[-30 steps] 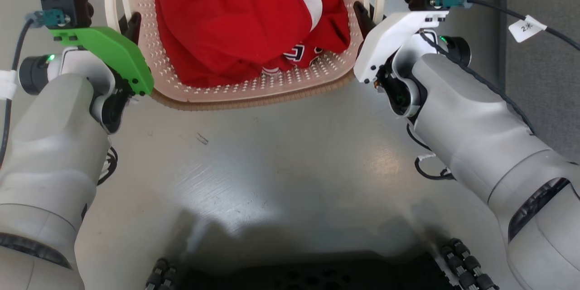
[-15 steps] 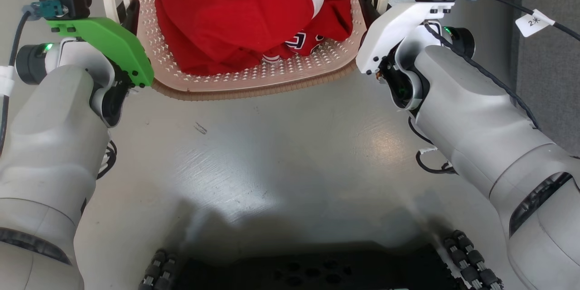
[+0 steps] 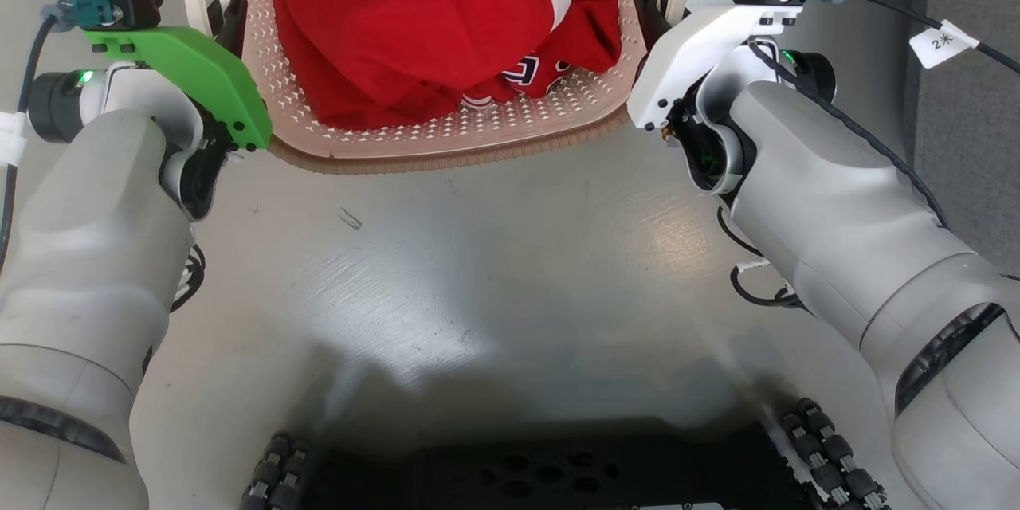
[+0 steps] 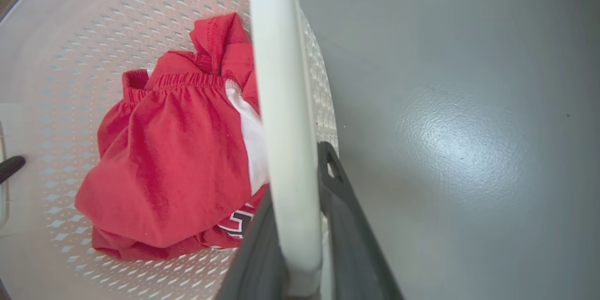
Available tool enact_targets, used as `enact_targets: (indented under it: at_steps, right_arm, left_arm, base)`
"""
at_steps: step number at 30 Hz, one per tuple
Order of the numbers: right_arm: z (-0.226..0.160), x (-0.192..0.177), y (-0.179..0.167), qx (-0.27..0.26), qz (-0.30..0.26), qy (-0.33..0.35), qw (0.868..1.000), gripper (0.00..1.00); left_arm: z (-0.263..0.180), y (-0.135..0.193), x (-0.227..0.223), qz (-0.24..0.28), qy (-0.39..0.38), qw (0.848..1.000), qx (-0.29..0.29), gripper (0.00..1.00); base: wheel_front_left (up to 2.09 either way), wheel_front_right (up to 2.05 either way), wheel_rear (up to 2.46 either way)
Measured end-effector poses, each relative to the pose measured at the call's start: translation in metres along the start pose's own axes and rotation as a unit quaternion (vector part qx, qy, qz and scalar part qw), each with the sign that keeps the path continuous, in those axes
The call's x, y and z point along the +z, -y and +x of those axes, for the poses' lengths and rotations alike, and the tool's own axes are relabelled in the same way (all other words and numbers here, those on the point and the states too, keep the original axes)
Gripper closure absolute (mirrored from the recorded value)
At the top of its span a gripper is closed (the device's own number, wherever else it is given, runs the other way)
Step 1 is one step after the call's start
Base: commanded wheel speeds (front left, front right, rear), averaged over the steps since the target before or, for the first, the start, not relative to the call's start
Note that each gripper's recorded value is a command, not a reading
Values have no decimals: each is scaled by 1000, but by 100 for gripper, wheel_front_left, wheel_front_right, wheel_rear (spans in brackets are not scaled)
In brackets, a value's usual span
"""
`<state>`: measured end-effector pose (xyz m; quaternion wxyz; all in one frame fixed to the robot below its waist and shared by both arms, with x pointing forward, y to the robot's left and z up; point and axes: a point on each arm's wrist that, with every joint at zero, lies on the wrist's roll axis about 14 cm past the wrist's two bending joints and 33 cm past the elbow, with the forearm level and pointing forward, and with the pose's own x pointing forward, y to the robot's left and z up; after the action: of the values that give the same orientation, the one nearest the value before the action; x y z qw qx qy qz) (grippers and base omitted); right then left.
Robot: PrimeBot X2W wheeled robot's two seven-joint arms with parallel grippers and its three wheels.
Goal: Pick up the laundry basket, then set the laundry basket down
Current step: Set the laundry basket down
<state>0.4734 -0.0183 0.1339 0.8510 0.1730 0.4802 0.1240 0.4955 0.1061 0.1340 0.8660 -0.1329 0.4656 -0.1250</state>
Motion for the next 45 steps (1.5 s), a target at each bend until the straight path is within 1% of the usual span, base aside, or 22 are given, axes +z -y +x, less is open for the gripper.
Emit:
enact_targets:
  at_steps: [20,21,22,23,24,25,26,45]
  right_arm:
    - [3,-8,4,-5,1,-6,1000,100]
    - [3,-8,4,-6,3,-5,1000,90]
    - [3,-8,4,-6,5,-5,1000,65]
    - [3,-8,4,-6,5,-5,1000,65]
    - [3,-7,5,-7,5,-4,1000,24]
    - [3,-6,6,-8,4,-2,1000,0]
    - [3,-4,6,-8,5,0,1000,0]
    - [-1,11,5,-10,12,15,1000,0]
  left_arm:
    - [5,0,-6,6,-3,1000,-3,100]
    - [5,0,-6,7,-4,1000,-2,96]
    - [5,0,-7,7,-5,1000,-2,68]
    - [5,0,-7,7,-5,1000,-2,68]
    - [5,0,-7,8,-5,1000,-2,52]
    - [5,-2,-8,9,-5,1000,-1,10]
    - [4,-4,-8,11,-6,1000,2,0]
    - [-1,-6,-2,17,-2,1000,7,0]
  base:
    - [0,0,0]
    - [0,0,0]
    - [0,0,0]
    - [0,0,0]
    - [0,0,0]
    - [0,0,0]
    - [0,0,0]
    - [0,0,0]
